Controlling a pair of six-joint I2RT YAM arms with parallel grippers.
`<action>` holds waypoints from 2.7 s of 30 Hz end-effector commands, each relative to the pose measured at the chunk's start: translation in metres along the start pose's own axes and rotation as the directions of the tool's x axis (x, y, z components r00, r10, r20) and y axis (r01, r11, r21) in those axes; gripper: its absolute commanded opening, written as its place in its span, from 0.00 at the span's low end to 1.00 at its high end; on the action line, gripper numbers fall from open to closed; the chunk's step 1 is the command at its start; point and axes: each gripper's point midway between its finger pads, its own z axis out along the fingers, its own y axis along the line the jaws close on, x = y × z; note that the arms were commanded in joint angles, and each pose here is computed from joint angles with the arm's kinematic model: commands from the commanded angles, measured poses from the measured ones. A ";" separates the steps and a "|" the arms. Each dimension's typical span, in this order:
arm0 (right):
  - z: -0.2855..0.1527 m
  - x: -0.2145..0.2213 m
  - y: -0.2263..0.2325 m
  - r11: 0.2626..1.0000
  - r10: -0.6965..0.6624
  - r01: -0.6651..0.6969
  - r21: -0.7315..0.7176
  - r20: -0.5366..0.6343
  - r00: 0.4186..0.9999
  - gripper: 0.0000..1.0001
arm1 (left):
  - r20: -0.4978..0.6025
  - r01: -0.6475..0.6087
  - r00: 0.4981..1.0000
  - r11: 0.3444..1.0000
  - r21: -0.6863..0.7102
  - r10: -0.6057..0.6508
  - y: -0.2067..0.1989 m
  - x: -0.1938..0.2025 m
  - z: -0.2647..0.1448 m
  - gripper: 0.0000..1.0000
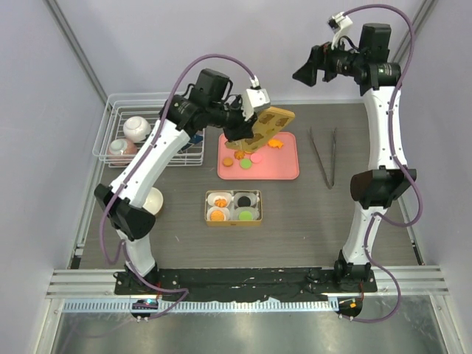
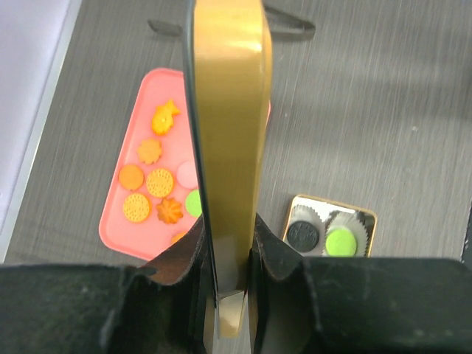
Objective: Pack the cookies
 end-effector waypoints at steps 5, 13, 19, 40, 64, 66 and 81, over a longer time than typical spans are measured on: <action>-0.059 0.033 0.033 0.973 -0.228 0.232 -0.001 -0.203 0.952 1.00 | -0.263 -0.160 0.952 0.987 0.004 0.155 0.008 0.045 -0.025 0.00; -0.079 0.080 0.086 0.946 -0.298 0.243 -0.214 -0.281 0.912 0.99 | -0.326 -0.192 0.926 0.981 0.026 0.190 0.005 0.054 -0.037 0.00; -0.082 0.098 0.137 0.885 -0.431 0.358 -0.297 -0.236 0.871 0.97 | -0.315 -0.172 0.930 0.982 0.077 0.188 -0.005 0.056 -0.036 0.01; -0.057 0.111 0.193 0.787 -0.541 0.452 -0.420 -0.118 0.833 0.95 | -0.213 -0.119 0.961 0.961 0.250 0.175 -0.046 0.046 -0.038 0.07; -0.039 0.122 0.217 0.752 -0.564 0.460 -0.472 -0.099 0.820 0.43 | -0.195 -0.108 0.964 0.939 0.327 0.179 -0.067 0.049 -0.043 0.08; -0.039 0.123 0.218 0.753 -0.559 0.453 -0.478 -0.100 0.823 0.36 | -0.189 -0.110 0.966 0.940 0.324 0.178 -0.067 0.047 -0.044 0.08; -0.043 0.128 0.220 0.772 -0.536 0.429 -0.469 -0.118 0.836 0.02 | -0.064 -0.177 0.981 0.978 0.114 0.185 -0.037 0.007 -0.065 0.47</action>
